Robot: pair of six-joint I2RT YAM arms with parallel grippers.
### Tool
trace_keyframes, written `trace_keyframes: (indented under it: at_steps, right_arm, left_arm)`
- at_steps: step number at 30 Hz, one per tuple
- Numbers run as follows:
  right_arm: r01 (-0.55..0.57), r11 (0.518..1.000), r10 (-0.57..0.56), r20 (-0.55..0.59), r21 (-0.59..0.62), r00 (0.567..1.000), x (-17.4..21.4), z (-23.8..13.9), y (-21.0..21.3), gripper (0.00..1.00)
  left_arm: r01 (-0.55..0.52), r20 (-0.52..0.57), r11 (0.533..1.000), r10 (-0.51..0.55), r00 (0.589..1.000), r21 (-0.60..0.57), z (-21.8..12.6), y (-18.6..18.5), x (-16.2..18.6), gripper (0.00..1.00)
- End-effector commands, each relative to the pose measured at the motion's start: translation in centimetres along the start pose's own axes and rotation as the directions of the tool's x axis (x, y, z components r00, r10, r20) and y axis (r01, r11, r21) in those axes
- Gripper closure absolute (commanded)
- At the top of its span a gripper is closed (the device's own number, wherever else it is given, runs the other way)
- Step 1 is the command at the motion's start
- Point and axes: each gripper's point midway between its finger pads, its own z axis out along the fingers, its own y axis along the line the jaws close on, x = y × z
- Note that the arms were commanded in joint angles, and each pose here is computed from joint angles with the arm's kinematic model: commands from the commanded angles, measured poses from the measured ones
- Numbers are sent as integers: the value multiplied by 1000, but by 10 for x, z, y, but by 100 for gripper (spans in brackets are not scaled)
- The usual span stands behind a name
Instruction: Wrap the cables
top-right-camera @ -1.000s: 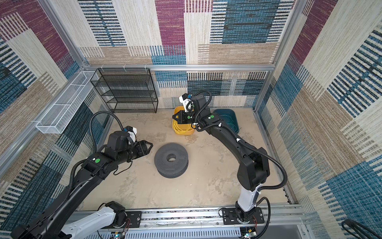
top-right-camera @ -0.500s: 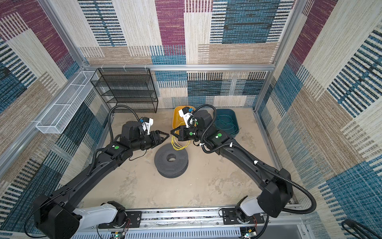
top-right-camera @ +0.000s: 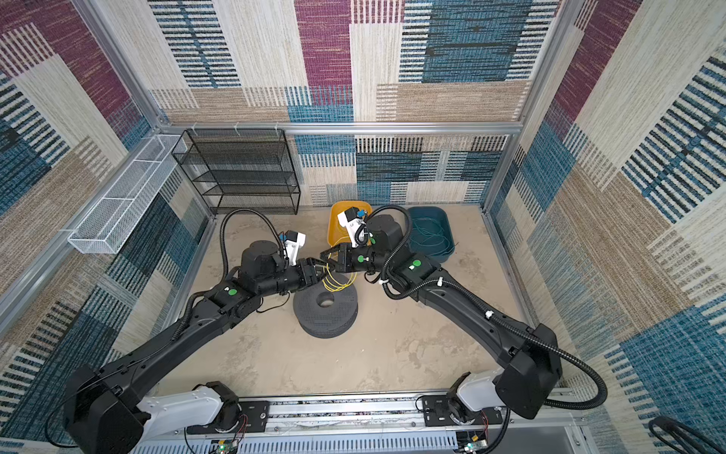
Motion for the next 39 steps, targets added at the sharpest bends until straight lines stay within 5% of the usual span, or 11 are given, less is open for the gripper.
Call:
trace_keyframes:
  at_steps: [1, 10, 23, 39]
  right_arm:
    - [1, 1000, -1, 32, -20, 1000, -7, -4, 9, 100]
    - [36, 999, -35, 101, -5, 994, -32, -19, 27, 100]
    - [85, 994, -106, 352, 74, 930, -163, -76, 12, 100]
    - [-57, 972, -78, 546, 226, 834, -257, -135, -103, 100]
  left_arm:
    - [-8, 44, 1000, 8, 999, 8, 1, -1, -6, 72]
    - [-17, 74, 996, 23, 997, -86, -8, 22, -1, 100]
    - [-33, 14, 970, 38, 999, -239, -39, 71, 42, 100]
    - [-150, -172, 984, 131, 976, -99, -57, 50, 82, 100]
